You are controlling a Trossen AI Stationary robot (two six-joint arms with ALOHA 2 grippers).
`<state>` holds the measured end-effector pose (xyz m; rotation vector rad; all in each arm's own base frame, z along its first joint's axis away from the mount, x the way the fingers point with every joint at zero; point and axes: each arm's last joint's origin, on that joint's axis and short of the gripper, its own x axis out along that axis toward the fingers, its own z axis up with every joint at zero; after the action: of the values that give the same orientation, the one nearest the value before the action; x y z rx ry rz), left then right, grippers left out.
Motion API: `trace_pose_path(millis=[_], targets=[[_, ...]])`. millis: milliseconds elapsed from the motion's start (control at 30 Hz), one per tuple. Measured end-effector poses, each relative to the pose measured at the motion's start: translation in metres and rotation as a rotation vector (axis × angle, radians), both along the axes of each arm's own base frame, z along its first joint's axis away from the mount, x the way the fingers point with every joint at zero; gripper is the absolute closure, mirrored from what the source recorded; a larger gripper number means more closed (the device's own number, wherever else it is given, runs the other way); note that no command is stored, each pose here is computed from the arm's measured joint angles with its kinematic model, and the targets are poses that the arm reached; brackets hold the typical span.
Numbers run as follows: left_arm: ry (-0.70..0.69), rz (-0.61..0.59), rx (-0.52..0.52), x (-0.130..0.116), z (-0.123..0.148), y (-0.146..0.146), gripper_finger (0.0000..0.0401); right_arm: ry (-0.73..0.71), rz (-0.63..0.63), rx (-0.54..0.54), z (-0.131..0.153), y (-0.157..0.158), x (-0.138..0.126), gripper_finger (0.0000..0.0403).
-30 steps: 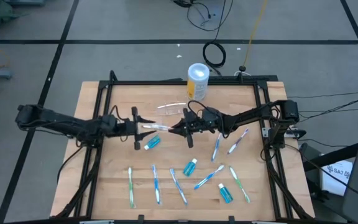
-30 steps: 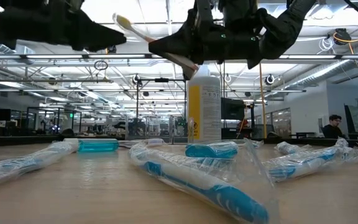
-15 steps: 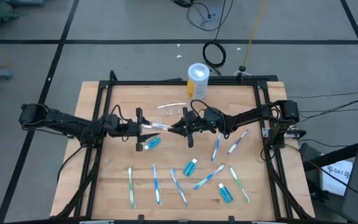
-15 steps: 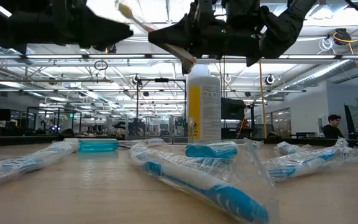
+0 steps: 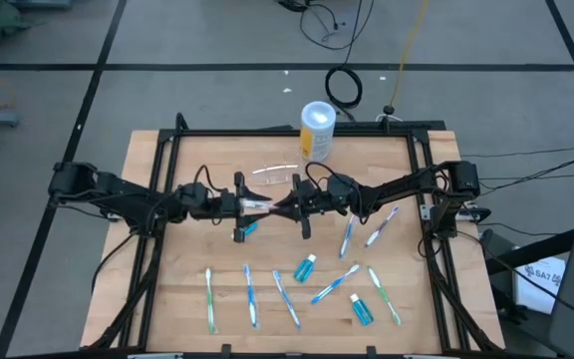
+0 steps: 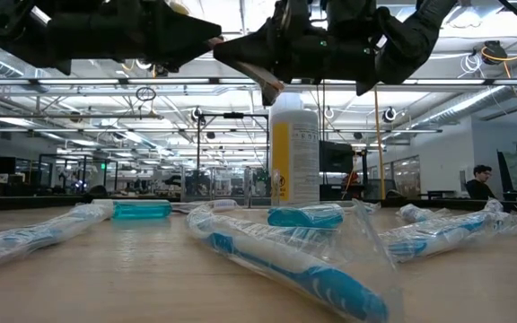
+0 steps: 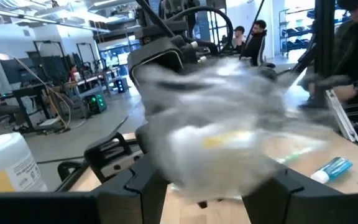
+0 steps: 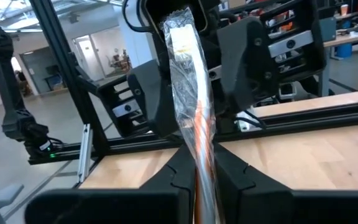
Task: Pick & Place toothbrushing station
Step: Put the orange toothbrush into the left section of the transparent organizer
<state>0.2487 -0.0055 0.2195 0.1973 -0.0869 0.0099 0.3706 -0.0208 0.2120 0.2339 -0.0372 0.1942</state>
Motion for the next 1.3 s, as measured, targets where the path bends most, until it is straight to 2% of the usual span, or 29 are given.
trace_pose_path(millis=[167,333,567,700,900,1067,1200,1300], targets=[[0.003,0.000,0.000,0.000,0.000,0.000,0.0265,-0.003,-0.001,-0.021,0.000,0.000,0.000,0.0391],[0.006,0.016,0.006,0.000,-0.001,0.001,0.0316,-0.003,-0.002,-0.022,0.000,0.000,0.000,0.0380],[0.007,0.074,-0.053,0.000,-0.001,0.002,0.0355,-0.004,-0.008,-0.029,0.000,-0.001,0.000,0.0389],[0.011,0.073,-0.078,0.000,-0.001,0.002,0.0373,-0.003,-0.013,-0.028,0.000,-0.001,0.000,0.0376],[0.035,0.083,-0.083,0.000,-0.004,0.002,0.0381,0.032,-0.031,-0.061,-0.004,-0.001,0.000,0.0330],[0.067,0.115,-0.084,0.000,-0.007,0.004,0.0383,0.111,-0.170,-0.072,-0.011,-0.005,0.001,0.0297],[0.088,0.148,-0.131,-0.003,-0.003,0.006,0.0383,0.158,-0.213,-0.074,-0.016,-0.007,0.000,0.0276],[0.173,0.166,-0.171,-0.007,0.004,0.008,0.0382,0.160,-0.213,-0.084,-0.016,-0.007,0.000,0.0266]])
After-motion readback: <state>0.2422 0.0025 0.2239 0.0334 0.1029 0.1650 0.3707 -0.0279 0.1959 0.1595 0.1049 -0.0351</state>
